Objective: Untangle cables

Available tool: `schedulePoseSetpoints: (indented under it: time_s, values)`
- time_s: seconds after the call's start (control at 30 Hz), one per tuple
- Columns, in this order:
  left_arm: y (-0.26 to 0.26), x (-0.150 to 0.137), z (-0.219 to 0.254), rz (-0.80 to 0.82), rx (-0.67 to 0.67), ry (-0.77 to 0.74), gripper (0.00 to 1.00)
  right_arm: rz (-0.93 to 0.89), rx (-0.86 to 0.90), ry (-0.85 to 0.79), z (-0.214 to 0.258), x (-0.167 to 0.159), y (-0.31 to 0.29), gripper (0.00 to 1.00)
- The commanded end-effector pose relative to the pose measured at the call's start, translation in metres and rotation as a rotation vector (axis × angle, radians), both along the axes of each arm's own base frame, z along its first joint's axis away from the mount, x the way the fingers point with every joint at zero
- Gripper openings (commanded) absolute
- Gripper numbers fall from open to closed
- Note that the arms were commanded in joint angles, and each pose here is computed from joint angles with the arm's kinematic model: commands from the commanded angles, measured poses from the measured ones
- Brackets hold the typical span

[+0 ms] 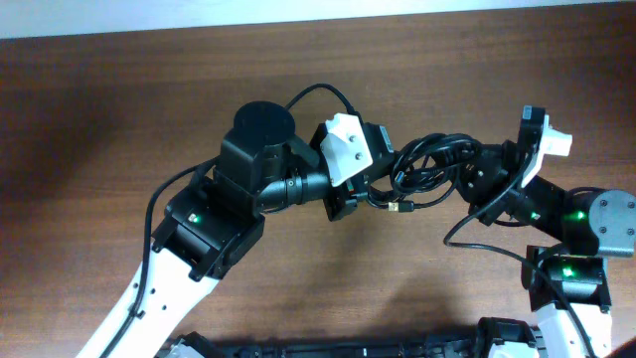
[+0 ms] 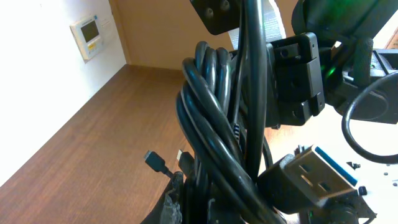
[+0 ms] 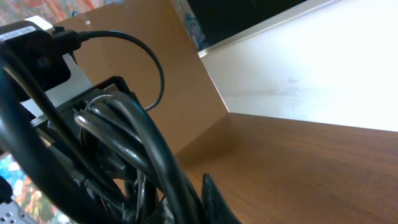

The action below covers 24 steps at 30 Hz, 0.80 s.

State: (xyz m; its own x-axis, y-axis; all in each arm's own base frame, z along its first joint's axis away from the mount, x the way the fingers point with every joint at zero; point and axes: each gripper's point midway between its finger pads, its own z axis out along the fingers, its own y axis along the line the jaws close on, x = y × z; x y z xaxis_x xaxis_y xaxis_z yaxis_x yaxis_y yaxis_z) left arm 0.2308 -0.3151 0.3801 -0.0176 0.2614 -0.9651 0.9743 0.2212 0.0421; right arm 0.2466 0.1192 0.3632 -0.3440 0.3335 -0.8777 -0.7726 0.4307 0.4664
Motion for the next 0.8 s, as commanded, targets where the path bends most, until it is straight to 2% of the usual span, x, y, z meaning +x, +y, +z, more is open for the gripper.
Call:
schedulePoseSetpoints:
  time_s: [0.0,0.17,0.4,0.77]
  values:
    - [-0.002,-0.012,0.016,-0.046,-0.037,-0.015,0.0,-0.048,0.012,0.0,0.003,0.007,-0.006,0.04]
    - [0.006,-0.011,0.025,0.005,-0.043,-0.048,0.0,-0.072,0.024,0.048,-0.005,0.014,-0.009,0.04]
    - [0.042,-0.002,0.05,0.22,-0.047,-0.141,0.0,-0.183,0.063,0.209,-0.03,0.034,-0.022,0.04]
    - [0.083,0.013,0.057,0.461,-0.008,-0.186,0.0,-0.195,0.068,0.248,-0.036,0.036,-0.024,0.04]
